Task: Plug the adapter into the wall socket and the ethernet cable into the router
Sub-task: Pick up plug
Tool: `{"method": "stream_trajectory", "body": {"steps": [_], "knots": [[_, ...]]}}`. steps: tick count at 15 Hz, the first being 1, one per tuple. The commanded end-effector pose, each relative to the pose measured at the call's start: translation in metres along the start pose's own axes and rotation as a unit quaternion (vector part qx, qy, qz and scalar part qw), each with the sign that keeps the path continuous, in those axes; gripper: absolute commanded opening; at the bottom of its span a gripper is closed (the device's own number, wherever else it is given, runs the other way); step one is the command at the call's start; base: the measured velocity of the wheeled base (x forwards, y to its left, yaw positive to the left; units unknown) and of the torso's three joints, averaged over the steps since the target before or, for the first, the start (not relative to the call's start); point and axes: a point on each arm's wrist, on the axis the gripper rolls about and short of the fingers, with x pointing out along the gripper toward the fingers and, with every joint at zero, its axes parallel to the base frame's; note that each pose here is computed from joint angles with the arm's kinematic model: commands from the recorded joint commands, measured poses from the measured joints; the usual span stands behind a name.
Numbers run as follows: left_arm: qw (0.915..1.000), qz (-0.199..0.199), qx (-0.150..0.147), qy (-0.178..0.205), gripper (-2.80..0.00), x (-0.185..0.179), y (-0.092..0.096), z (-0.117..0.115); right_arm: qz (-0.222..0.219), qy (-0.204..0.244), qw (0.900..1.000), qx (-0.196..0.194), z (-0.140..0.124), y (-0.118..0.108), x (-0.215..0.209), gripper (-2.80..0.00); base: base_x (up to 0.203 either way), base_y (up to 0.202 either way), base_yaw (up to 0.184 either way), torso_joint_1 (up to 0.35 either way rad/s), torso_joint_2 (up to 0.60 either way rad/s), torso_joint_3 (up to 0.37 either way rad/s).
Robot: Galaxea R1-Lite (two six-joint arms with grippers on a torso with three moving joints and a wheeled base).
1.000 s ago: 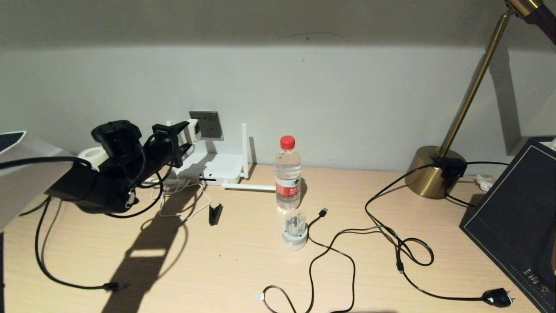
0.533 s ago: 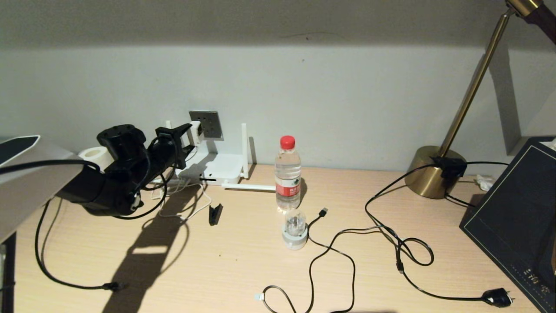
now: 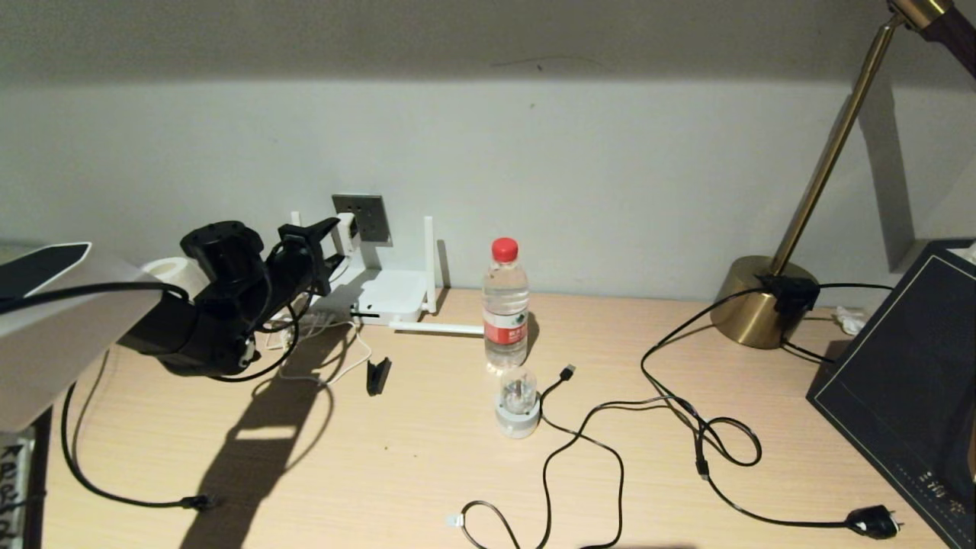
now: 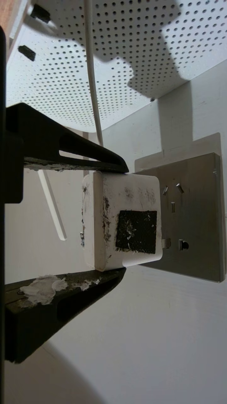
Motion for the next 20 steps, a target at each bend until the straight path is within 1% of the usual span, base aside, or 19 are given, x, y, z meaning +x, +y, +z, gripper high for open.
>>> {"method": "stream_trajectory", "body": {"steps": [1, 3, 6, 20], "knots": [[1.0, -0.005, -0.002, 0.001, -2.8, 0.0014, 0.0026, -0.0001, 0.0, 0.005, 1.0, 0.0, -0.0029, 0.0, 0.0007, -2.8, 0.0, 0.0, 0.0, 0.0, 0.0, 0.0], [0.9999, -0.014, 0.0, 0.0, -2.8, 0.0023, 0.0039, -0.0003, 0.0, 0.005, 1.0, 0.0, -0.0029, 0.0, 0.0007, -2.8, 0.0, 0.0, 0.0, 0.0, 0.0, 0.0], [0.9999, -0.015, 0.0, 0.006, -2.8, 0.0025, 0.0043, -0.001, 0.0, 0.005, 1.0, 0.0, -0.0029, 0.0, 0.0007, -2.8, 0.0, 0.0, 0.0, 0.0, 0.0, 0.0], [0.9999, -0.015, 0.0, 0.007, -2.8, 0.0037, 0.0078, -0.0012, 0.0, 0.005, 1.0, 0.0, -0.0029, 0.0, 0.0007, -2.8, 0.0, 0.0, 0.0, 0.0, 0.0, 0.0]]}}
